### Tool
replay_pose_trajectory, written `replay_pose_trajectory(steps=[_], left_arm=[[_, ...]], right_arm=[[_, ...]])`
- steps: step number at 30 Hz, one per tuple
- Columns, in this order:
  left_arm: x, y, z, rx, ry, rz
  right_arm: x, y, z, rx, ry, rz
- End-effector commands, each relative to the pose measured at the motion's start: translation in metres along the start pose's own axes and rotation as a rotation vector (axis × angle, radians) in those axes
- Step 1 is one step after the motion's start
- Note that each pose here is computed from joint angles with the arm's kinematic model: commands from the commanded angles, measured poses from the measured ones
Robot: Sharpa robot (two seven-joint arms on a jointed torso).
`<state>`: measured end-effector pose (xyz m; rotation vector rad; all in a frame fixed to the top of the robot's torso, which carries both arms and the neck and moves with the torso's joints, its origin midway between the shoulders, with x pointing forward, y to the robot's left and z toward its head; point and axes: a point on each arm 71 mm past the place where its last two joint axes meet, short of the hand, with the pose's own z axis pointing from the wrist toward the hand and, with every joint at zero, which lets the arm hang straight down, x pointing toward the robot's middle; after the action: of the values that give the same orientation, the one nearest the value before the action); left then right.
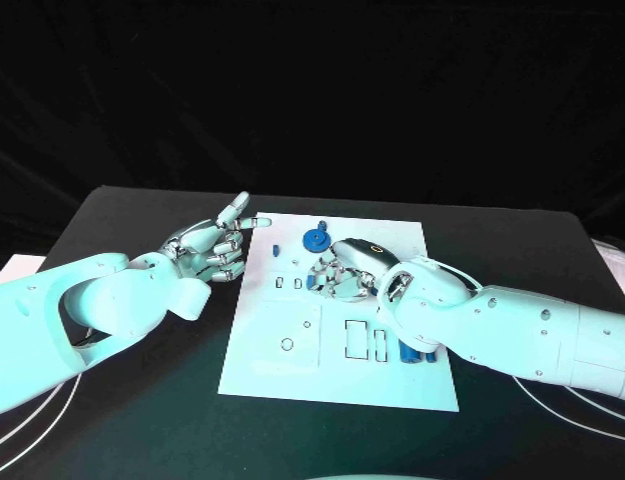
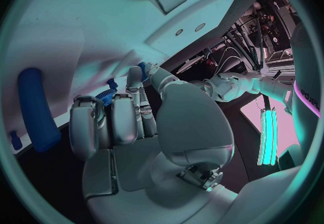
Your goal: Assemble the parts on the task board
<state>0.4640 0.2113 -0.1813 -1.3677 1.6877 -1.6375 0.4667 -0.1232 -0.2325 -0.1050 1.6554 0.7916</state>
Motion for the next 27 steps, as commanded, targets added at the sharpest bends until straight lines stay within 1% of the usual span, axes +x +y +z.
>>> replay_pose_trajectory(steps=[1, 19, 24, 27], left_arm=[[0.0027, -0.0009, 0.0005, 0.002, 0.025, 0.001], [0.0024, -0.0007, 0.0005, 0.000, 0.026, 0.001], [0.0019, -0.0008, 0.0007, 0.000, 0.026, 0.003], [0.0009, -0.0008, 0.0010, 0.000, 0.021, 0.022]], right_arm=[[0.0003, 0.0008, -0.0001, -0.001, -0.003, -0.012], [-0.0006, 0.0009, -0.0005, -0.003, -0.013, -0.014], [-0.0028, 0.0047, -0.0023, -0.028, -0.041, 0.002], [-0.0057, 0.0097, -0.0063, -0.060, -0.066, 0.030]])
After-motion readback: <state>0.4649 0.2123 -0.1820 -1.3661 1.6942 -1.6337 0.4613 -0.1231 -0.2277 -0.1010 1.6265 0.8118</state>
